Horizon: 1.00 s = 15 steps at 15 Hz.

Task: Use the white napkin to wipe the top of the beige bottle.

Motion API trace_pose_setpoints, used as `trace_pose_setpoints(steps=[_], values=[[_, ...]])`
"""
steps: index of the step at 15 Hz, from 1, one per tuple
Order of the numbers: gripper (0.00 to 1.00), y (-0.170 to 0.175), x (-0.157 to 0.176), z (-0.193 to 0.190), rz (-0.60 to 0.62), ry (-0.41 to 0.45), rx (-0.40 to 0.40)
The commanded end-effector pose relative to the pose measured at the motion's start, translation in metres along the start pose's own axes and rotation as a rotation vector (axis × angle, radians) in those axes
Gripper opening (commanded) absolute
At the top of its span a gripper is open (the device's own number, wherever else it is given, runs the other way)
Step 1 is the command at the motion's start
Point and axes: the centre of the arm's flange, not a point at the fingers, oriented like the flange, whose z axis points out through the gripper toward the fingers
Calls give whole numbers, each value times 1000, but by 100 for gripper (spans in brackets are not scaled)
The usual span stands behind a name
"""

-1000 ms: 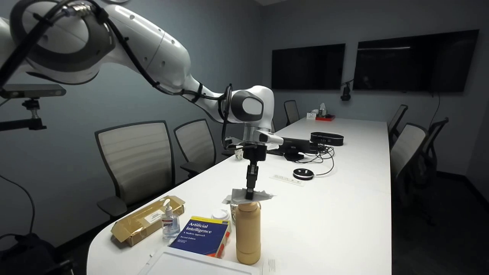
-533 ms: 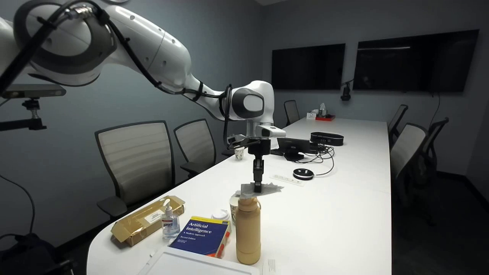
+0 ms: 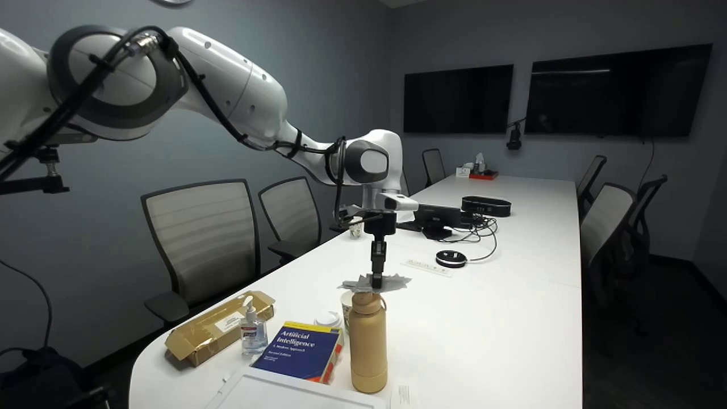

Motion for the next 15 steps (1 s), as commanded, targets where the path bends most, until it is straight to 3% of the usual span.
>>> trace_pose_setpoints(steps=[1, 10, 15], values=[[1, -9, 2, -5, -32, -52, -16], [1, 4, 0, -21, -23, -129, -84], [1, -6, -9, -14, -91, -216, -90]])
